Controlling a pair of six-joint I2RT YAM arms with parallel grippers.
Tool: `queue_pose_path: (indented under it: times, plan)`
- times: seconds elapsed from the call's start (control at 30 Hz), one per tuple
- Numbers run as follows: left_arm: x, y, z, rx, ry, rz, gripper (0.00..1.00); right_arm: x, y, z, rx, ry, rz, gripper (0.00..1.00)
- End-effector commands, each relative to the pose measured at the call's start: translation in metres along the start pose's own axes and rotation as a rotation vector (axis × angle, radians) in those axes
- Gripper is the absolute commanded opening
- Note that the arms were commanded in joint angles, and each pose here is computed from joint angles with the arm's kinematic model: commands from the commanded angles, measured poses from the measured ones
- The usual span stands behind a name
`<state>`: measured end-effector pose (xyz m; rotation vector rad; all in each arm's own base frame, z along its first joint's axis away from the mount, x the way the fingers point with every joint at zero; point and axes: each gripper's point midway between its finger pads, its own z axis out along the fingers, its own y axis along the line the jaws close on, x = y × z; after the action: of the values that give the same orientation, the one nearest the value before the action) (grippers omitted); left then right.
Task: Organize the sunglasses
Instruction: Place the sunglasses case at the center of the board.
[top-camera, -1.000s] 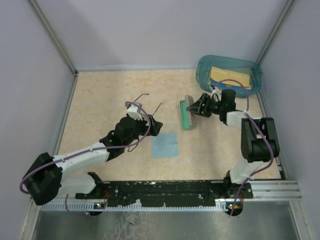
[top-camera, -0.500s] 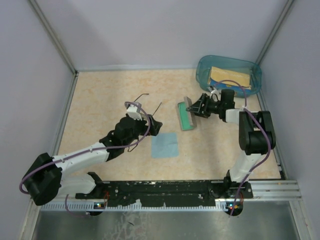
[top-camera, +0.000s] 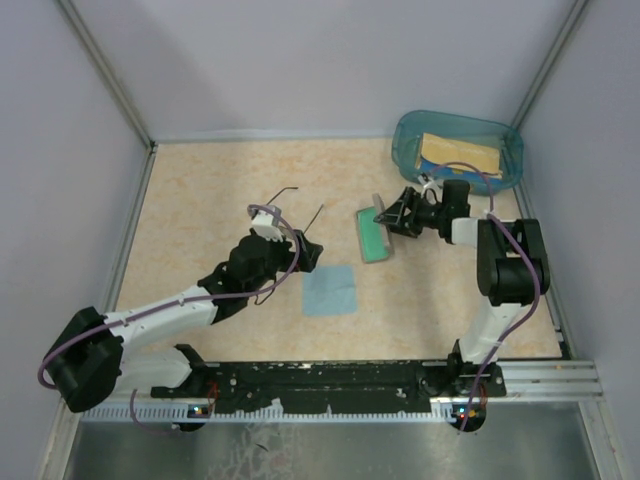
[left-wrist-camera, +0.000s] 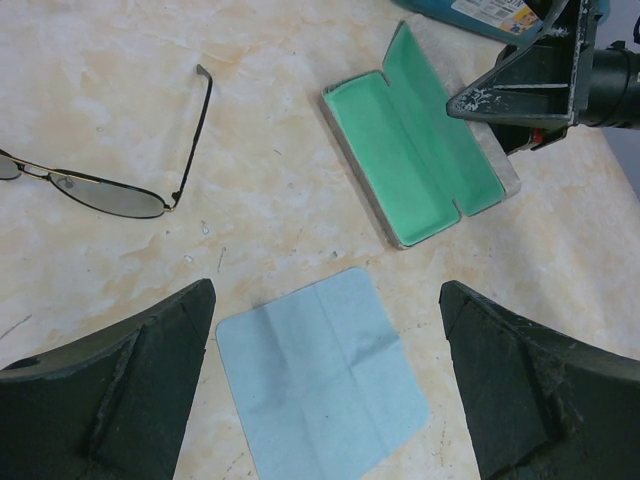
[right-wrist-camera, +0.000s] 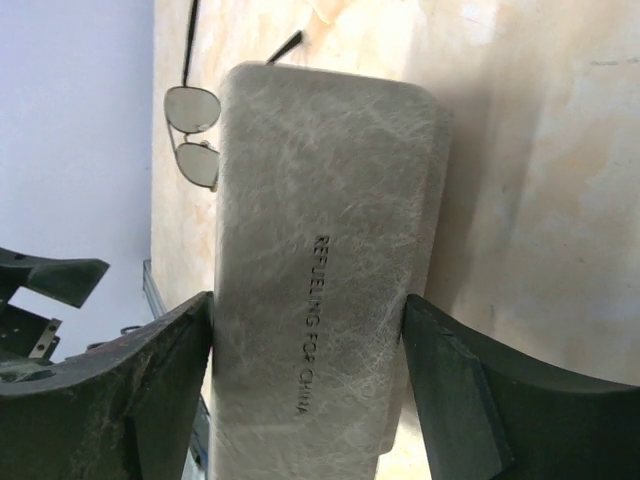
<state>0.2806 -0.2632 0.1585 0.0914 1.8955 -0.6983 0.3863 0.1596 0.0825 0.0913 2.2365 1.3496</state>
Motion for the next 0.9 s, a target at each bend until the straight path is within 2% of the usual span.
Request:
queue_pose_path:
  times: [0.0, 0.1, 0.3, 0.6, 0.87]
  plan:
    - [-0.009, 0.002, -0.004, -0.004, -0.034, -0.003, 1.0, -0.013, -0.003, 0.001, 0.017, -0.026, -0.043, 0.78]
    - [-0.01, 0.002, -0.004, -0.003, -0.037, -0.004, 1.0, -0.015, -0.004, -0.001, 0.031, -0.035, -0.042, 0.86]
    - [-0.01, 0.002, -0.005, -0.004, -0.039, -0.006, 1.0, -0.023, -0.007, -0.012, 0.129, -0.086, -0.078, 0.9]
    - [-0.012, 0.002, -0.005, -0.008, -0.044, 0.003, 1.0, -0.041, 0.023, -0.047, 0.276, -0.198, -0.238, 0.91]
    - [-0.018, 0.003, -0.006, -0.012, -0.057, 0.014, 1.0, -0.041, 0.037, -0.04, 0.572, -0.181, -0.403, 0.9]
